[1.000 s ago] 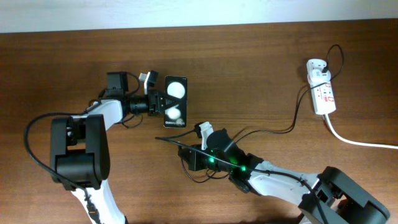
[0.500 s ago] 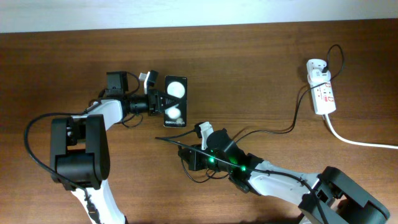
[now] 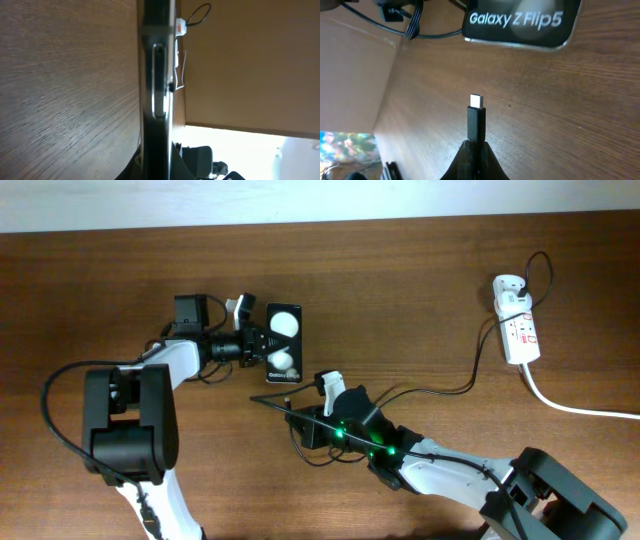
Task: Plug charger to phone and switch on socket
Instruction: 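Lift the USB-C plug with the right gripper up to the phone's bottom port, then push the USB-C plug into the phone's bottom port with the right gripper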
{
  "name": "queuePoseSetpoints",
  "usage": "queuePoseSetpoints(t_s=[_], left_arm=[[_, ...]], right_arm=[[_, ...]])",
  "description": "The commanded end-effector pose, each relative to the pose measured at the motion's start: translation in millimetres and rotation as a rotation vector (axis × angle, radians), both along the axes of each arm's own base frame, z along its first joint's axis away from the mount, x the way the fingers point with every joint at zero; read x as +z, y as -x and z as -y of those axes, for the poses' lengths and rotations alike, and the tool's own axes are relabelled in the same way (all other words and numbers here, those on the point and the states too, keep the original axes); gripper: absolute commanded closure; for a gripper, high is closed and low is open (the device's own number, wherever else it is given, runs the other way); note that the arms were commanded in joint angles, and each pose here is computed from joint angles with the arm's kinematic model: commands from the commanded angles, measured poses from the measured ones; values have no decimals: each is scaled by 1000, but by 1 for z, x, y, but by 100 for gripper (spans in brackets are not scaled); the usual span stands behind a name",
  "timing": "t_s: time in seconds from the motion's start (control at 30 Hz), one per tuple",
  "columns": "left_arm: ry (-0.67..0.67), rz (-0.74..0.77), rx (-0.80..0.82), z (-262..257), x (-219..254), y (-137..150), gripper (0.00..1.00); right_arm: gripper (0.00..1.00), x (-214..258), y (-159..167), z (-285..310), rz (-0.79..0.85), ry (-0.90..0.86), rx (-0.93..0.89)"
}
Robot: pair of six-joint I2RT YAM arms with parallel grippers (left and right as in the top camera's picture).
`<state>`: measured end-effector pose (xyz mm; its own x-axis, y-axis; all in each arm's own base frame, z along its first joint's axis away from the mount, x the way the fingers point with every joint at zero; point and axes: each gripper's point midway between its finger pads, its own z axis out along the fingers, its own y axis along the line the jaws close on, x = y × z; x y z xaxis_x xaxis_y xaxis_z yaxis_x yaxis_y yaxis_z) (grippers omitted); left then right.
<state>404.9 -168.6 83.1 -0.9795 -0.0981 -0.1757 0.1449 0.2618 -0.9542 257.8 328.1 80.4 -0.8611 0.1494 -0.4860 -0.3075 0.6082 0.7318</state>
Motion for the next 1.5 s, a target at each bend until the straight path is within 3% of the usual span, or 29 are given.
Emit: queuePoseSetpoints(t_s=[0.0,0.17,0.23,0.3,0.8,1.47], left_arm=[[28,47,-45,13,19,6,100],[41,46,-56,15,21,8,100],[58,27,-62,16,24,10,95],[61,11,-58,16,25,9,100],[168,87,-156,26,47,19,100],[146,99,-140,25,44,16,100]], right_arm=[[96,0,-13,9,37,29,-87],[96,-9,-17,13,36,55,-116],[96,-8,-16,12,34,52,-109],[96,-8,-11,8,19,39,-76],[96,-1,-14,5,-49,-38,-134],[96,3,-14,3,-52,-61,-132]])
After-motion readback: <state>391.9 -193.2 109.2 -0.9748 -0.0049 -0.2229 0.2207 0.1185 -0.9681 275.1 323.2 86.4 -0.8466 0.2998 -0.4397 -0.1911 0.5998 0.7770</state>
